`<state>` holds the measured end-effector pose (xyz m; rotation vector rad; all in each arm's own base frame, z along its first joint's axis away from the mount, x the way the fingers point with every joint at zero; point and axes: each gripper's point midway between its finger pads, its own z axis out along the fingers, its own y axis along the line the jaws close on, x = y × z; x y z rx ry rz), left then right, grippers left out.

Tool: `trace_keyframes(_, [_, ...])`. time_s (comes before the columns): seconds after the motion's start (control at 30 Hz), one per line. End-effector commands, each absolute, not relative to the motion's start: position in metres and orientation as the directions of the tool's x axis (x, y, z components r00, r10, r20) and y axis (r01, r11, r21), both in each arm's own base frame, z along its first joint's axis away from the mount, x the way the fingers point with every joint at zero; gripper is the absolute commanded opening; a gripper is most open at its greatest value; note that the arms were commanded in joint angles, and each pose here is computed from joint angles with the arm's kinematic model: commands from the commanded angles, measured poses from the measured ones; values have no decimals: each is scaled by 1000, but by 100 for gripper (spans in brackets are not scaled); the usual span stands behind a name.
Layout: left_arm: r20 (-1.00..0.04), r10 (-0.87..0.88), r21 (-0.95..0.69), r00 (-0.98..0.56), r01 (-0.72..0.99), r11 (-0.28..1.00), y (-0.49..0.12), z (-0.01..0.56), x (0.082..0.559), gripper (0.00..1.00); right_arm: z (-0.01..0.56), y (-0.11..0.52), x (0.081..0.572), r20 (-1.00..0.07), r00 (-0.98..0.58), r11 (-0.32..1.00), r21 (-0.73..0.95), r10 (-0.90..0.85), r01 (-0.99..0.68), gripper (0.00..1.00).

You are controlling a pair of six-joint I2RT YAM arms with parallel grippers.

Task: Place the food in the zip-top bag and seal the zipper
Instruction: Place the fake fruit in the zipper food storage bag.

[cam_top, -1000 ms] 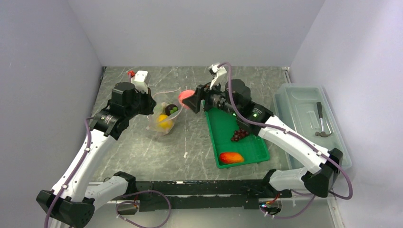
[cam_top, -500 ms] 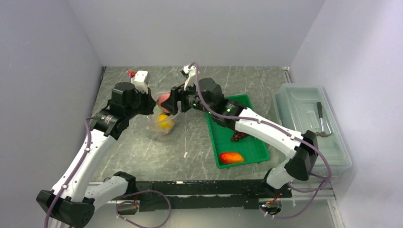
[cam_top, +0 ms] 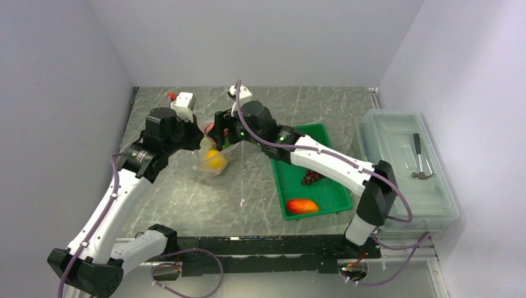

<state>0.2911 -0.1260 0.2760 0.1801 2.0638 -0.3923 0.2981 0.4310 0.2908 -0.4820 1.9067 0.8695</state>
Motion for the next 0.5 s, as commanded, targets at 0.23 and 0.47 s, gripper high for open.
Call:
trace_keyframes(0.23, [-883, -54, -215, -466, 298, 930, -128, 289, 291, 0, 285, 439, 307, -879, -477, 719, 341, 15, -606, 56])
trace_keyframes(0.47, [-885, -58, -214, -462, 292, 932, -127, 291, 291, 0, 268, 448, 294, -862, -504, 702, 323, -60, -635, 64])
